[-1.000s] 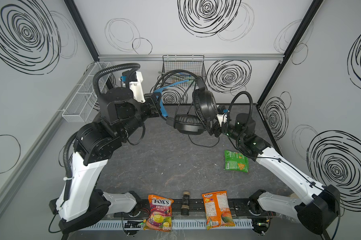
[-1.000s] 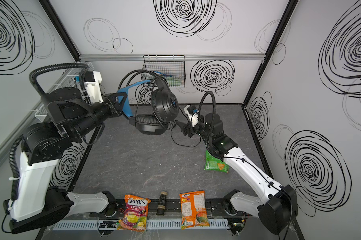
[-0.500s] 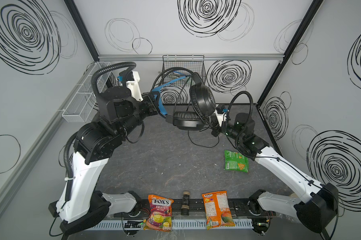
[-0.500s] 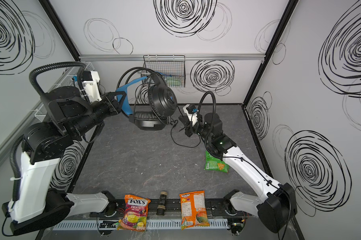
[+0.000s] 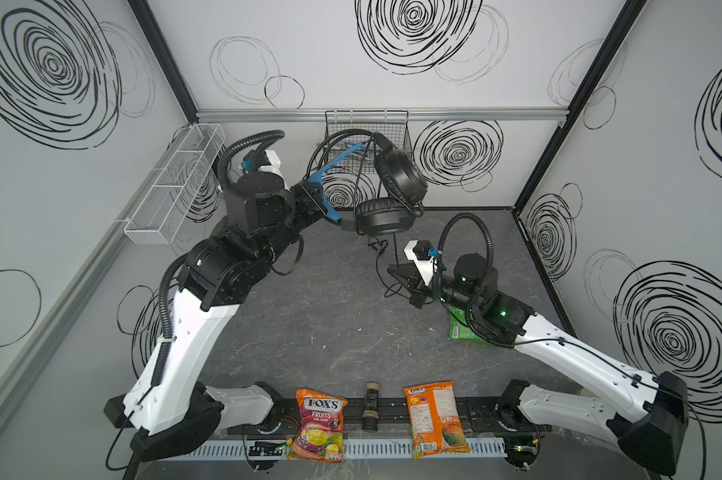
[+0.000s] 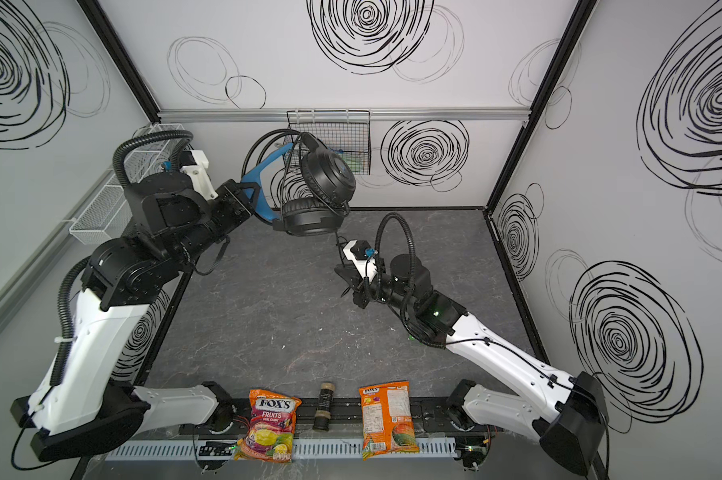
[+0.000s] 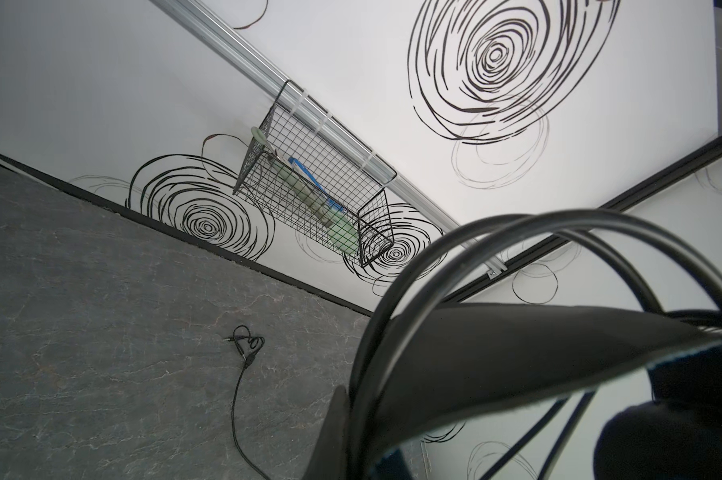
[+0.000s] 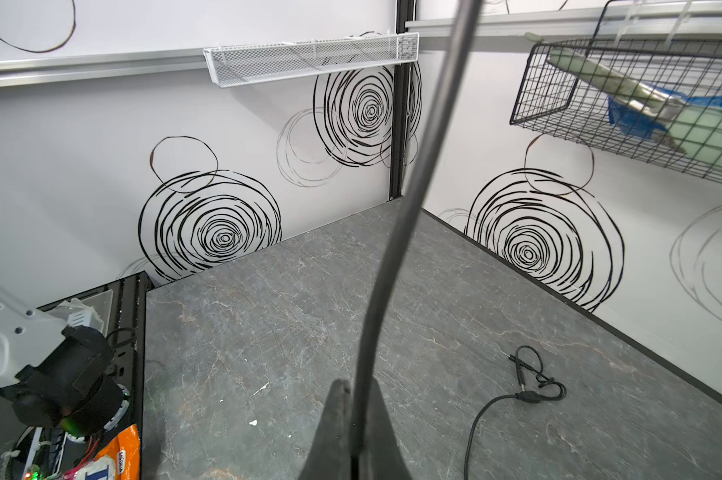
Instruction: Wrap the headphones
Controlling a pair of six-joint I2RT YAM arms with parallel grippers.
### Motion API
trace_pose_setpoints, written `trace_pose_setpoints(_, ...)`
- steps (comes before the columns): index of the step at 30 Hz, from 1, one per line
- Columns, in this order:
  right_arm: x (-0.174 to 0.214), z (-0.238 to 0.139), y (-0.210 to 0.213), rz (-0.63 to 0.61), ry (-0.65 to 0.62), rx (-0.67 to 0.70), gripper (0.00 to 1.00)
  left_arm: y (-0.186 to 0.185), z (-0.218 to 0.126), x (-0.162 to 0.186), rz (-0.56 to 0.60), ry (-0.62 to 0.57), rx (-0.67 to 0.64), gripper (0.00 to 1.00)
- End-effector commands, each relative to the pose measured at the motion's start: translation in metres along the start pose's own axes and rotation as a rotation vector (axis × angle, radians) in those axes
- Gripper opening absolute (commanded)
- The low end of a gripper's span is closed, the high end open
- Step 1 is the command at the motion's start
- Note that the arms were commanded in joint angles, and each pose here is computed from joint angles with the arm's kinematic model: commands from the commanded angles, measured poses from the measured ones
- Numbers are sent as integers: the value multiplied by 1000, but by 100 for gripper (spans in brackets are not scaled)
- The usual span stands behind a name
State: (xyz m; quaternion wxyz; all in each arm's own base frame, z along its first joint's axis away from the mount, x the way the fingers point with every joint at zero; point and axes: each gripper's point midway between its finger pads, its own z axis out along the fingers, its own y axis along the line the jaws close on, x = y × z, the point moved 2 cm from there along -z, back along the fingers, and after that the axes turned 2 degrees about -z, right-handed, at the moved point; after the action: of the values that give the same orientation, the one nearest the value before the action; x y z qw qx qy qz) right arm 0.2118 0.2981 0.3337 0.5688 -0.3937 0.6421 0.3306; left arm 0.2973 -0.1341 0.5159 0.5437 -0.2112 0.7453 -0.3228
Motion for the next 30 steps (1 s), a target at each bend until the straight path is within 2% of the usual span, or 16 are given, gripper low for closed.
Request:
trace_pose_setpoints(1,18,1,16,-17,80,-5,0,-20,3,-37,-200,-178,87,0)
trace_pose_setpoints(6,19,15,42,-87,109,-52,0,-10,27,-21,-209,-162,26,0)
trace_pose_setpoints(11,10,22,57,-134,112,-90,0,10,38,-12,-110,-204,-95,0)
trace_pose_setpoints(15,5,23,68,-177,128,-103,0,29,39,-6,23,-255,-218,0)
trace_pose_setpoints(21,-14,15,78,-212,126,-93,2,53,30,3,303,-325,-440,0)
trace_pose_setpoints(30,-46,-5,68,-271,114,-8,5,55,-2,10,638,-404,-558,0)
